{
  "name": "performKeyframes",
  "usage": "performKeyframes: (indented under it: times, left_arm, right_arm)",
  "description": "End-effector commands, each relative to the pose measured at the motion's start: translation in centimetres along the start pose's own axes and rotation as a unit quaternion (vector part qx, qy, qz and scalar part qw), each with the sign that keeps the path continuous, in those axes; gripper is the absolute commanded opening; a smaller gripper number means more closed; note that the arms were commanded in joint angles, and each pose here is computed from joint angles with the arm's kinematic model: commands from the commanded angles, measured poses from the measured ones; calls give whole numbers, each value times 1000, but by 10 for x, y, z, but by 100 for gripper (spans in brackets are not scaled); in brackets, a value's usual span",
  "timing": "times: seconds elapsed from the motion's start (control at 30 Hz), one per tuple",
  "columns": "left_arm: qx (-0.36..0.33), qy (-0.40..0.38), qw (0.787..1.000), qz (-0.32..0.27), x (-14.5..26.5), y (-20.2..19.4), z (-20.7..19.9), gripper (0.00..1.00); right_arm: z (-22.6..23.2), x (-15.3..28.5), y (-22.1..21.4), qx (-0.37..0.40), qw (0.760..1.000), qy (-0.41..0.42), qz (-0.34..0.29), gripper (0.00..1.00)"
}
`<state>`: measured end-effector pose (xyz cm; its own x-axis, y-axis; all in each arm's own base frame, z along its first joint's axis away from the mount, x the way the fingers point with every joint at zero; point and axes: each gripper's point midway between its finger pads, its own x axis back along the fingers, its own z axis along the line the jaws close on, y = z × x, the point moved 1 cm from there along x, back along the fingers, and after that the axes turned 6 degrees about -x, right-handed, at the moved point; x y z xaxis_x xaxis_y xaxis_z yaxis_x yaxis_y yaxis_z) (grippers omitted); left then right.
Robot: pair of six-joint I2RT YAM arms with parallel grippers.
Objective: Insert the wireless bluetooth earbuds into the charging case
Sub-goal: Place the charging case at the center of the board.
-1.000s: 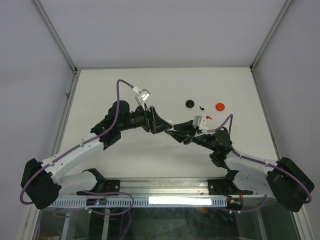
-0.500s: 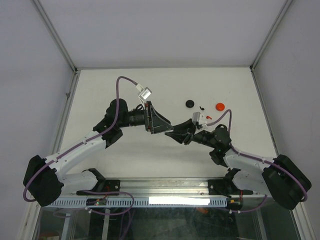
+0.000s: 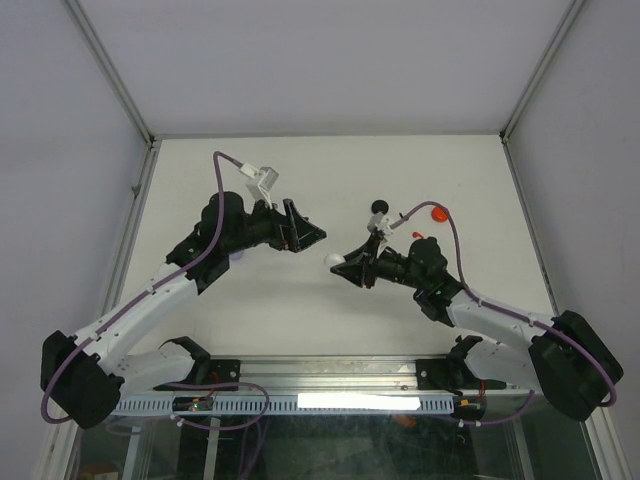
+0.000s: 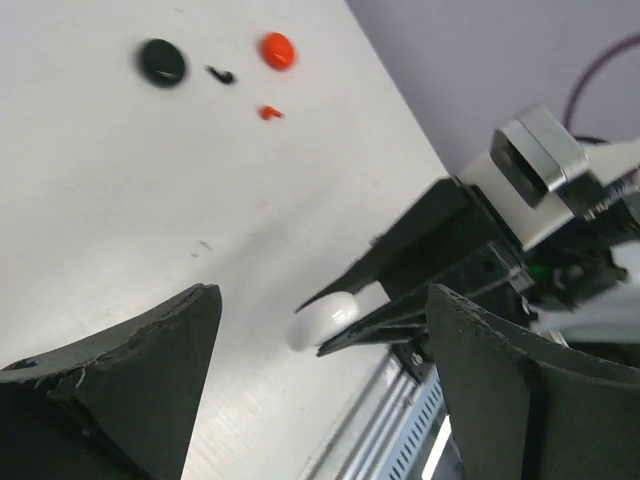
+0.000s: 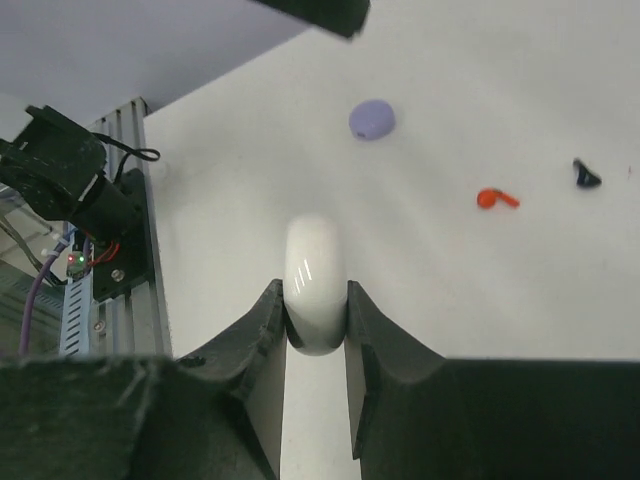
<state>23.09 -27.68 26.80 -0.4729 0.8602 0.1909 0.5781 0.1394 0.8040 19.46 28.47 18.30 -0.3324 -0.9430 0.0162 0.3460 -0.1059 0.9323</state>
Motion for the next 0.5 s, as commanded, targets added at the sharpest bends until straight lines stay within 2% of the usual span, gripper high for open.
performKeyframes:
  times: [0.0,0.17,0.27,0.47]
  left_arm:
    - [-57,182,981,-43,30,32,54,88]
    - [-102,294,948,-72,60,55,91,99]
    - [-120,345,927,-85,74,65,111,99]
    - [-145,373,912,-94,89,81,120,99]
  right_arm:
    - [-14,3,-19,-70,994,-59,66,0]
    - [-16,6,-60,-151,974,-81,147,0]
    - [-14,3,-83,-185,960,-88,191,0]
    - [0,-21,-119,-223,937,-76,256,2]
